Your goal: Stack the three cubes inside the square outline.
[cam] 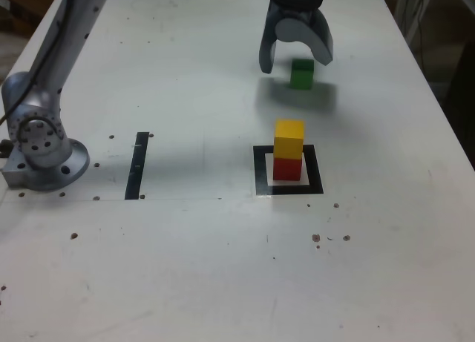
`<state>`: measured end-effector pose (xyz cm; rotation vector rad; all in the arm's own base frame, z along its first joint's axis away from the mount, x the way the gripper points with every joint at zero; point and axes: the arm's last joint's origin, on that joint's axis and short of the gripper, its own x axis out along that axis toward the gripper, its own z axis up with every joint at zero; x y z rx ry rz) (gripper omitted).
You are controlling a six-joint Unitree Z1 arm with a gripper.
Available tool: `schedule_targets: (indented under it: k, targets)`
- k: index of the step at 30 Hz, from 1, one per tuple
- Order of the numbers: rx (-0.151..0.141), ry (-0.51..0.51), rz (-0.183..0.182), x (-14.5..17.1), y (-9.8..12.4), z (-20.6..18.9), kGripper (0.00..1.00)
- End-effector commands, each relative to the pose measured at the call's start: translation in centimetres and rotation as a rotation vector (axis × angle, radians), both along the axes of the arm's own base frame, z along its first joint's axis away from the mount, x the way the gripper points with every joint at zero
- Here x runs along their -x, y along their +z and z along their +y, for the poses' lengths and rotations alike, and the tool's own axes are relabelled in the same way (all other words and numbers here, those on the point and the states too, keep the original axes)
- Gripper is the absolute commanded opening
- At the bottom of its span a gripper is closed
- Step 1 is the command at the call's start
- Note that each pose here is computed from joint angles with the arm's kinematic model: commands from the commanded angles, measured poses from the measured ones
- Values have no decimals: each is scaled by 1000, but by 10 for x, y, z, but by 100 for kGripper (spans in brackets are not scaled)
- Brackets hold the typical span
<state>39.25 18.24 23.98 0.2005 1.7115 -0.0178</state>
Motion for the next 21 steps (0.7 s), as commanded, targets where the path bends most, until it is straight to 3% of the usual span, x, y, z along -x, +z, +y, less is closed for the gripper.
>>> schedule_targets:
  k: [1,10,21]
  targets:
    - [3,-3,7,-4,-6,1,93]
    - [3,-7,-21,-13,-6,-1,68]
    - [-9,4,-31,-19,-21,6,43]
